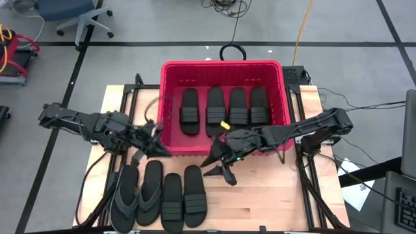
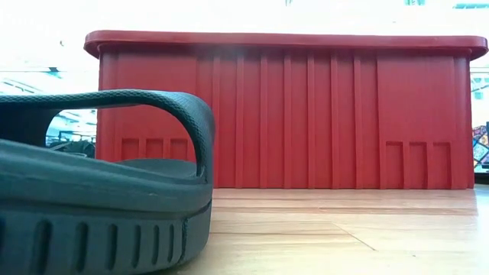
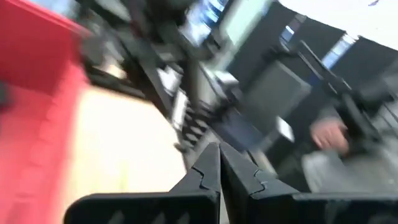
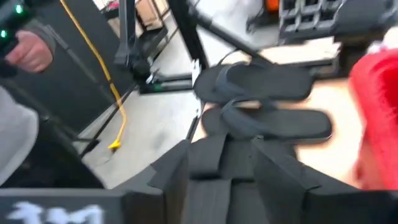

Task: Pick and place slides into bin
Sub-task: Put the black slide into the red bin

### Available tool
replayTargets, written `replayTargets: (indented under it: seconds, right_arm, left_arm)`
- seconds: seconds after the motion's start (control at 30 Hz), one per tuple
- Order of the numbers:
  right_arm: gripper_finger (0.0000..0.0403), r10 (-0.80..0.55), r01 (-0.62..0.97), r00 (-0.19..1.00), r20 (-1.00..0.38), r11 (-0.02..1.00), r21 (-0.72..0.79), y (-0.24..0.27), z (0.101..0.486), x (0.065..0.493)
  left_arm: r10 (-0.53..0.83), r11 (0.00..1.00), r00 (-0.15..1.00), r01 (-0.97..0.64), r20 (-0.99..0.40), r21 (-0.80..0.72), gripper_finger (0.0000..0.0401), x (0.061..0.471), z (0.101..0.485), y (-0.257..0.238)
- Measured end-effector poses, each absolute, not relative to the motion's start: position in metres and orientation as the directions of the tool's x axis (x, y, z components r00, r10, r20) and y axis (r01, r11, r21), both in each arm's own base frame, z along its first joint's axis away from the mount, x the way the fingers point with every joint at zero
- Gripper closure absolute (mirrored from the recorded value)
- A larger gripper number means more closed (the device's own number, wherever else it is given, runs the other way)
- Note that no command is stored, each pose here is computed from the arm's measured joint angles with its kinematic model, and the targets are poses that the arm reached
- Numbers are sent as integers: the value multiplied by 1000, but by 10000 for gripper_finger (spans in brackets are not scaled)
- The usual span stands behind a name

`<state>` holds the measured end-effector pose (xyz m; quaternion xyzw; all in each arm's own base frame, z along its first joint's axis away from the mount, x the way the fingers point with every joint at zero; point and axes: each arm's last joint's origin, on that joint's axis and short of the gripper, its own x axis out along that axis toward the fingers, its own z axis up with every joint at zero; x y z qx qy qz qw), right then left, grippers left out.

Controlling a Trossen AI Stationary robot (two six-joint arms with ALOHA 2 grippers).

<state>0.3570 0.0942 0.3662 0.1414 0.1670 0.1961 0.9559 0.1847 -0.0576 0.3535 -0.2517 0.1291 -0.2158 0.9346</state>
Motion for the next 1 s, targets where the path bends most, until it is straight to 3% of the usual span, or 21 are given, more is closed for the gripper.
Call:
replayTargets:
  seconds: [0.2,0.27,0.43,0.67,1.0]
  right_arm:
    - [374,335,-285,918,-212,930,233,83,400,325]
    - [394,331,-291,920,-211,936,199,79,410,310]
    - [391,307,-260,904,-299,948,186,69,423,269]
    - [400,334,-283,873,-355,940,189,68,435,224]
    - [401,366,-322,865,-343,929,180,71,441,209]
  left_arm:
    - [-596,745,768,421,-233,-517,400,201,332,-99]
    - [-596,760,759,429,-261,-488,399,209,322,-114]
    - [-536,808,784,366,-315,-462,399,226,299,-143]
    - [-370,829,815,73,-445,-555,371,253,258,-155]
    - [-466,768,672,-14,-575,-640,242,279,200,-171]
